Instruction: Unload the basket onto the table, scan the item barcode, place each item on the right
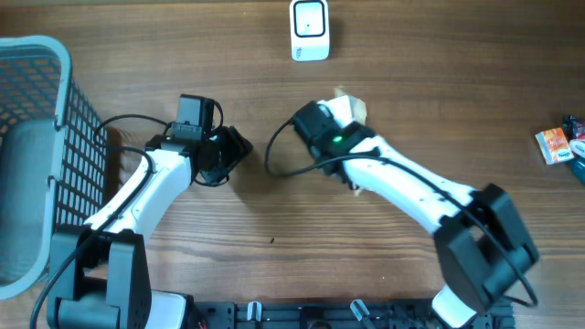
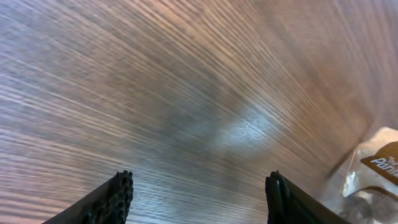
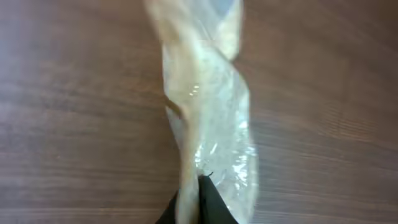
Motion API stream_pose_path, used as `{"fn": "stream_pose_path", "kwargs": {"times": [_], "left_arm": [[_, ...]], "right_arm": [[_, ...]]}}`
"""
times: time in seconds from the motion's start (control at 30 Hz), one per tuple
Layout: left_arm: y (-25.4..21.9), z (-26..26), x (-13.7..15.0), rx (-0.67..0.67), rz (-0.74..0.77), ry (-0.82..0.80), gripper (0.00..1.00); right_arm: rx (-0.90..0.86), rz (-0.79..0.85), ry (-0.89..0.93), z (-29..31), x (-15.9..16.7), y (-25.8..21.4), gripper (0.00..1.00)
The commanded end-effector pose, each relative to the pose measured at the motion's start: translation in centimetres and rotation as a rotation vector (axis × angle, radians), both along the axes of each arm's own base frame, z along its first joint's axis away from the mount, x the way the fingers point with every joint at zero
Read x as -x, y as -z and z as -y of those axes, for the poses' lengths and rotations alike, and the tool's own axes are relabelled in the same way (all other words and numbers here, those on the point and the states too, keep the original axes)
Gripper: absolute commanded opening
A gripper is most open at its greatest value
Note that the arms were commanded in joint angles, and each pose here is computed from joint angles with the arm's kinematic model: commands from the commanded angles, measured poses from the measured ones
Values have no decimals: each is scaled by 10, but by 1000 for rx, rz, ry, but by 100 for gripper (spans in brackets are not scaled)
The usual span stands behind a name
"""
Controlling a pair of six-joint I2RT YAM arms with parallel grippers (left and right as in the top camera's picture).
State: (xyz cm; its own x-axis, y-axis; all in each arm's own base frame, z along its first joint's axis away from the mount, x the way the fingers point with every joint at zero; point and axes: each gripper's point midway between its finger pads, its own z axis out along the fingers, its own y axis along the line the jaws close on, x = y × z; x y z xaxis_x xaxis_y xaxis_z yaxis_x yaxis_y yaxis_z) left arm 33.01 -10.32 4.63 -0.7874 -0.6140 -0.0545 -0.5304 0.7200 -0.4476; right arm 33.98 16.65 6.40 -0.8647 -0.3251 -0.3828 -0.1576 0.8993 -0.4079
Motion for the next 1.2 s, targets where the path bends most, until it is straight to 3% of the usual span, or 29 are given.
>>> {"fn": "stream_pose_path", "kwargs": {"times": [0.0, 0.03, 0.07, 0.1, 0.2, 0.27, 0.37, 0.5, 0.6, 0.63, 0.8, 0.93, 1.03, 1.07, 1.17], "left_arm": [[-5, -6, -3, -41, 29, 0, 69], [-4, -7, -3, -45, 29, -2, 69], [-4, -7, -3, -45, 28, -1, 70], [-4, -7, -2, -46, 23, -1, 72], [-2, -8, 3, -50, 3, -1, 75], [-1, -8, 4, -51, -2, -1, 75], [-1, -9, 4, -54, -3, -2, 75], [0, -9, 7, -64, -6, 22, 79], [-1, -9, 6, -63, -3, 22, 80], [-1, -9, 6, -63, -2, 22, 80], [-1, -9, 6, -63, -3, 22, 83], [-1, -9, 6, -63, -3, 22, 87], [-1, -9, 6, -63, -3, 22, 87], [-1, -9, 6, -63, -3, 22, 87], [-1, -9, 6, -63, -3, 22, 88]], "right_arm": [[-42, -58, -73, -32, 12, 18, 9], [-106, -80, -97, -47, 17, 19, 11], [-170, -91, -97, -61, 18, 17, 23], [-189, -91, -103, -66, 15, 12, 44], [-140, -73, -143, -63, 10, 6, 82], [-86, -83, -156, -55, 12, 7, 100], [-122, -118, -112, -50, 14, 0, 100], [-385, -232, -80, -27, -13, -22, 100], [-687, -413, -114, -13, -6, -8, 100], [-717, -441, -79, -4, -3, 2, 100], [-896, -454, -138, -20, 6, 21, 100], [-931, -429, -33, -18, 8, 45, 99], [-945, -397, 82, -13, 9, 62, 80], [-928, -383, 122, -8, 10, 68, 78], [-890, -367, 193, 2, 11, 78, 57]]}}
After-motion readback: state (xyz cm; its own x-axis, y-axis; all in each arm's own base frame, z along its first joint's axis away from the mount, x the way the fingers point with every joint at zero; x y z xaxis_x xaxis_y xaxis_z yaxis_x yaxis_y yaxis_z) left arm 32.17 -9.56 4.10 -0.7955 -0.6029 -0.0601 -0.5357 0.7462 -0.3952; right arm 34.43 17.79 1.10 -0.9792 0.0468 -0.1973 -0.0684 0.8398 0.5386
